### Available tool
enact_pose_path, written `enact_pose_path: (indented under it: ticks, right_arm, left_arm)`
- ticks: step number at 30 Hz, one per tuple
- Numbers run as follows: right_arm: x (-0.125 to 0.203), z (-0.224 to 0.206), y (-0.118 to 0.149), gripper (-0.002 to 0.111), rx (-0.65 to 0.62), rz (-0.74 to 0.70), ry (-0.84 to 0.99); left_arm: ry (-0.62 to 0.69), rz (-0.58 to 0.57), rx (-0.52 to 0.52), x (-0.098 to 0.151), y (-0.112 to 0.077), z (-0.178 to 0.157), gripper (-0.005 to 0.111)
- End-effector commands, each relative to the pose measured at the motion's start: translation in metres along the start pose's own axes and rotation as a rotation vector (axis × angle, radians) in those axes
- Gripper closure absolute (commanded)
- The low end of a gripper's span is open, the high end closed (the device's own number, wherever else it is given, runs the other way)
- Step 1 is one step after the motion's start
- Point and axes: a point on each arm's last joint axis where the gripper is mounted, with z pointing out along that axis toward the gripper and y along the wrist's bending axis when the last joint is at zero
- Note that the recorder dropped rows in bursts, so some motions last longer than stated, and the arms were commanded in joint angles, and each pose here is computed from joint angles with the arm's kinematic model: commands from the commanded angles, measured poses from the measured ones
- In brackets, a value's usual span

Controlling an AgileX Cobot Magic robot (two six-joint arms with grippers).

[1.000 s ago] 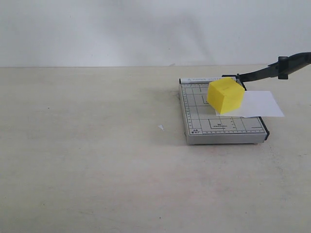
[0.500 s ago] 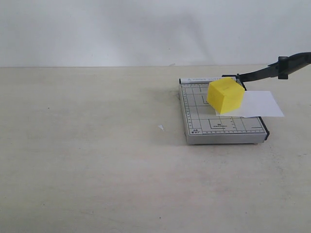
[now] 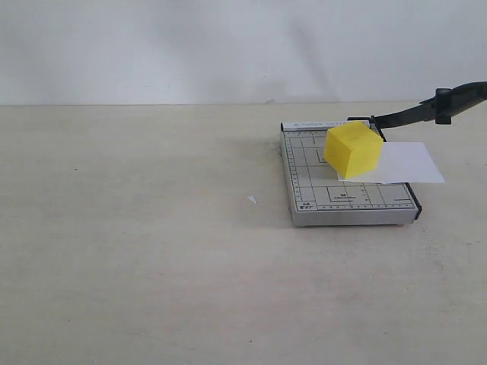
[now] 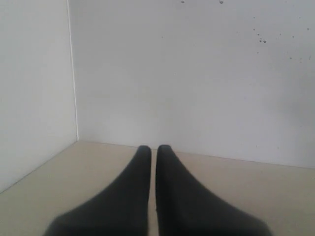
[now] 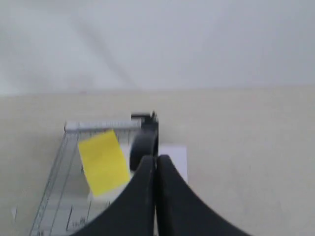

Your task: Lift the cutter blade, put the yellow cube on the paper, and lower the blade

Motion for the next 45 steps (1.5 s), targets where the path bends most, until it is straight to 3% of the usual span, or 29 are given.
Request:
enact_pose_path:
  ticks: [1, 3, 6, 9, 12, 14, 17, 22, 42, 45]
  right_arm:
    - [-0.039, 0.011, 0.004, 0.108, -0.04, -0.095, 0.02]
    - [-0.043, 0.024, 0.004, 0.108, -0.049, -0.115, 0.066]
    - [-0.05, 0.041, 0.003, 0.108, -0.064, -0.127, 0.12]
    - [-0.055, 0.055, 0.003, 0.108, -0.08, -0.111, 0.176]
    - [-0.059, 0.066, 0.002, 0.108, -0.079, -0.142, 0.215]
    - [-0.06, 0.072, 0.001, 0.108, -0.077, -0.153, 0.228]
    - [-0.058, 0.078, 0.001, 0.099, -0.096, -0.153, 0.282]
    - [-0.056, 0.082, 0.0, 0.068, -0.091, -0.132, 0.303]
    - [-0.024, 0.117, -0.004, 0.068, -0.075, -0.015, 0.49]
    - [-0.024, 0.117, -0.004, 0.073, -0.074, -0.013, 0.49]
  left_arm:
    - [-0.012, -0.016, -0.01, 0.0, 0.001, 0.0, 0.102]
    - [0.02, -0.016, 0.011, 0.003, -0.001, 0.0, 0.102]
    - [0.179, 0.016, 0.116, 0.017, -0.01, -0.002, 0.102]
    - [0.367, 0.187, 0.225, 0.035, -0.017, -0.009, 0.102]
    - [0.384, 0.372, 0.192, 0.037, -0.01, -0.008, 0.102]
    - [0.39, 0.434, 0.181, 0.038, -0.008, -0.008, 0.102]
    - [0.39, 0.434, 0.181, 0.038, -0.008, -0.008, 0.102]
    - [0.386, 0.434, 0.179, 0.037, -0.008, -0.008, 0.102]
    - [0.382, 0.434, 0.177, 0.037, -0.008, -0.008, 0.102]
    - [0.382, 0.434, 0.177, 0.037, -0.008, -0.008, 0.102]
